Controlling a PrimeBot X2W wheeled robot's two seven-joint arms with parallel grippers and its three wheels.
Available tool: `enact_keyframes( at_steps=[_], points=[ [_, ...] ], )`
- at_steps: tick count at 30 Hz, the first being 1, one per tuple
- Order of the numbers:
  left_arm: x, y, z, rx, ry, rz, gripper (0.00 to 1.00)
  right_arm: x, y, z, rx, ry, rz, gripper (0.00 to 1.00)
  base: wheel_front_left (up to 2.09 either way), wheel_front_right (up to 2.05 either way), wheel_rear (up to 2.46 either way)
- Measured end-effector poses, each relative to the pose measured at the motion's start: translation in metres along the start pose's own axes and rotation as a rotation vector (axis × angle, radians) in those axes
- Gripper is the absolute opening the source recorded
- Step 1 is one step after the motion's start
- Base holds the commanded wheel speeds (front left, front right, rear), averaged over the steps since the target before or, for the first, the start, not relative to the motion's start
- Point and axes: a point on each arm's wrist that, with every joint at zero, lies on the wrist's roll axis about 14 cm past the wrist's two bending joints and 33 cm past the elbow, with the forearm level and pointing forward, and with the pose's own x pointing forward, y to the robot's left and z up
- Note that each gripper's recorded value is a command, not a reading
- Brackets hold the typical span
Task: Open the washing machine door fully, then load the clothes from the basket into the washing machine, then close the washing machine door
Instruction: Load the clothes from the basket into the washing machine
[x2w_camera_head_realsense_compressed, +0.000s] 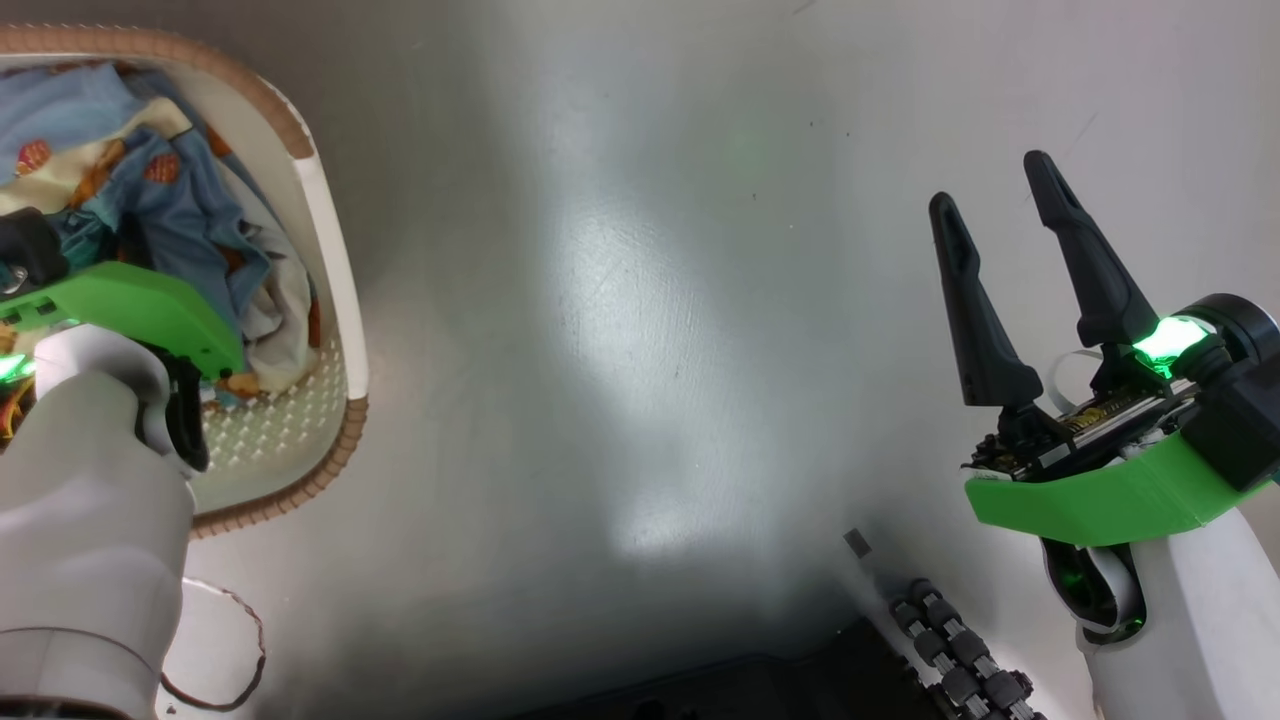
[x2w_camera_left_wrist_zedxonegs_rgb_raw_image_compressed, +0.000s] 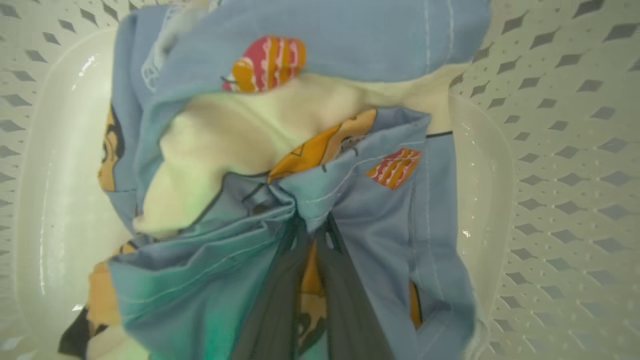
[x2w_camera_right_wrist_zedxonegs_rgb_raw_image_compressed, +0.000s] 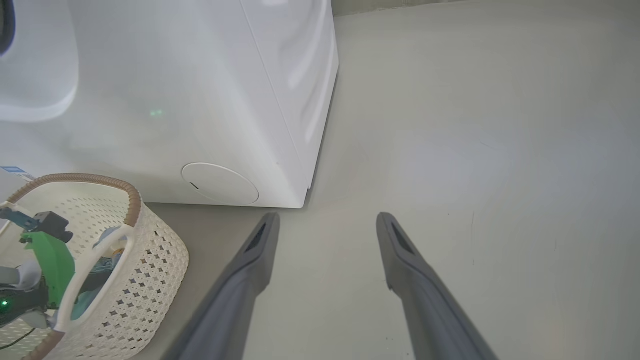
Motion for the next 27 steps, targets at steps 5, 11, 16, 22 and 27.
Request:
enact_keyframes(
  at_steps=[5, 11, 16, 22, 27],
  points=[
    [-0.011, 0.001, 0.011, 0.022, -0.049, 0.001, 0.00, 0.001, 0.002, 0.011, 0.000, -0.028, 0.005, 1.00, 0.00, 0.00, 0.00],
    [-0.026, -0.004, 0.041, 0.032, -0.166, -0.005, 0.00, 0.002, 0.005, 0.026, -0.006, -0.064, 0.014, 1.00, 0.00, 0.00, 0.00],
    [-0.052, -0.002, 0.056, 0.046, -0.253, 0.004, 0.00, 0.000, 0.007, 0.043, -0.016, -0.103, 0.017, 1.00, 0.00, 0.00, 0.00],
    [-0.087, -0.009, 0.080, 0.047, -0.367, -0.010, 0.00, -0.010, 0.012, 0.060, -0.018, -0.128, 0.023, 1.00, 0.00, 0.00, 0.00],
    [-0.119, -0.008, 0.101, 0.034, -0.459, -0.016, 0.00, -0.018, 0.013, 0.078, -0.029, -0.165, 0.021, 1.00, 0.00, 0.00, 0.00]
  ],
)
